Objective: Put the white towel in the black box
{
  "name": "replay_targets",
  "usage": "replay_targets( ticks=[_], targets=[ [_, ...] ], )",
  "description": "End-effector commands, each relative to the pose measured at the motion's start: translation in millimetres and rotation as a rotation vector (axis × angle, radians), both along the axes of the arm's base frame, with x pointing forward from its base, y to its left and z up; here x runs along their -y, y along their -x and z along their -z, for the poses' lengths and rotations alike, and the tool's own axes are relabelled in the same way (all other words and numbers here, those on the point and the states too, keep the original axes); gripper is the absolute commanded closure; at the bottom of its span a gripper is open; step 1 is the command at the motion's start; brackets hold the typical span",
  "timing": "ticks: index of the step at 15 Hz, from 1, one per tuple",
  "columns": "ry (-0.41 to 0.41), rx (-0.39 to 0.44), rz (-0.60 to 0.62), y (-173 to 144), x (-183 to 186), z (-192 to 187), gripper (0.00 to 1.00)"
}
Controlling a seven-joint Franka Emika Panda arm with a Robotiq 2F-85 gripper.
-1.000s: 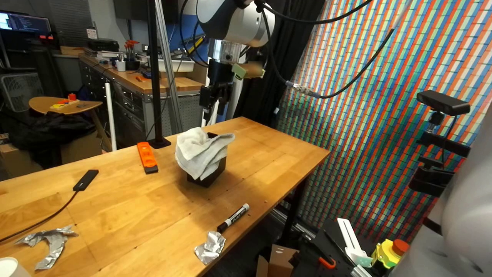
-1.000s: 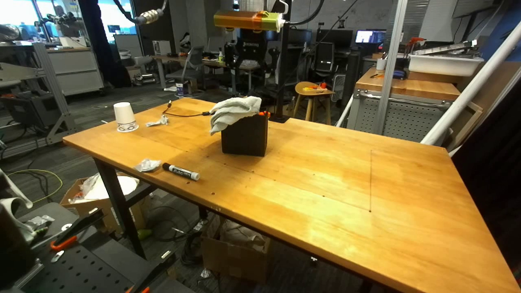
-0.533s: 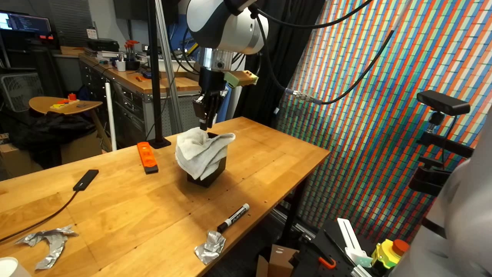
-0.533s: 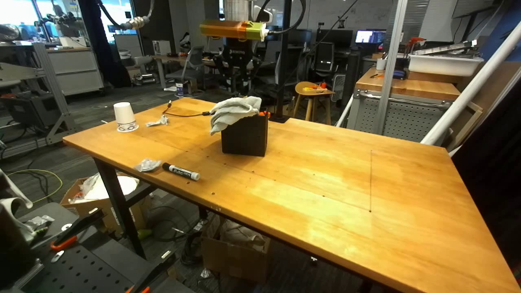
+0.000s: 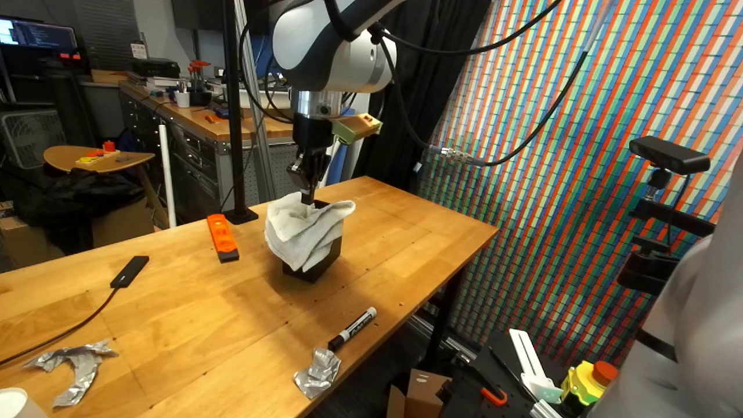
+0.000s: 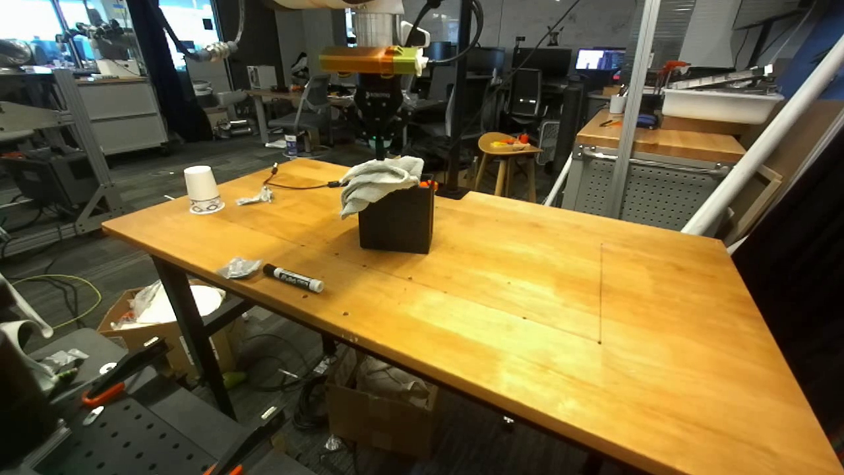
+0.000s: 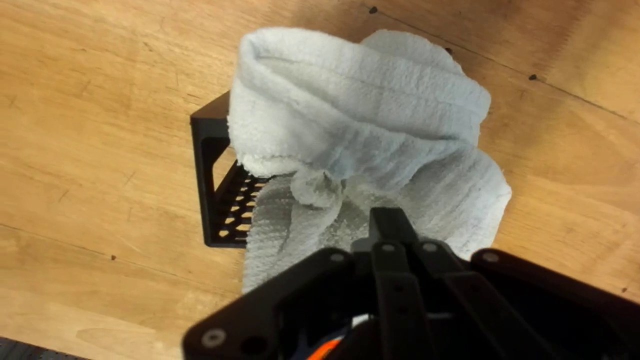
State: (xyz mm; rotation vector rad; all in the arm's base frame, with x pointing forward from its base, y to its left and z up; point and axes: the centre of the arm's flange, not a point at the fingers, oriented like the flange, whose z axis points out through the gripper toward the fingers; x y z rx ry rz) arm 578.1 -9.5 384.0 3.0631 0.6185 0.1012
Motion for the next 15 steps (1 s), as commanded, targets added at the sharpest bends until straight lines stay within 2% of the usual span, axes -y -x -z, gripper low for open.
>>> replay_targets(
  ticks=[1, 6, 15],
  targets=[
    [0.036, 0.035, -0.019, -10, 1, 6, 1.0],
    [0.034, -0.005, -0.02, -26, 8, 38, 1.0],
    [-0.013, -0.198, -0.047, -32, -2, 129, 1.0]
  ],
)
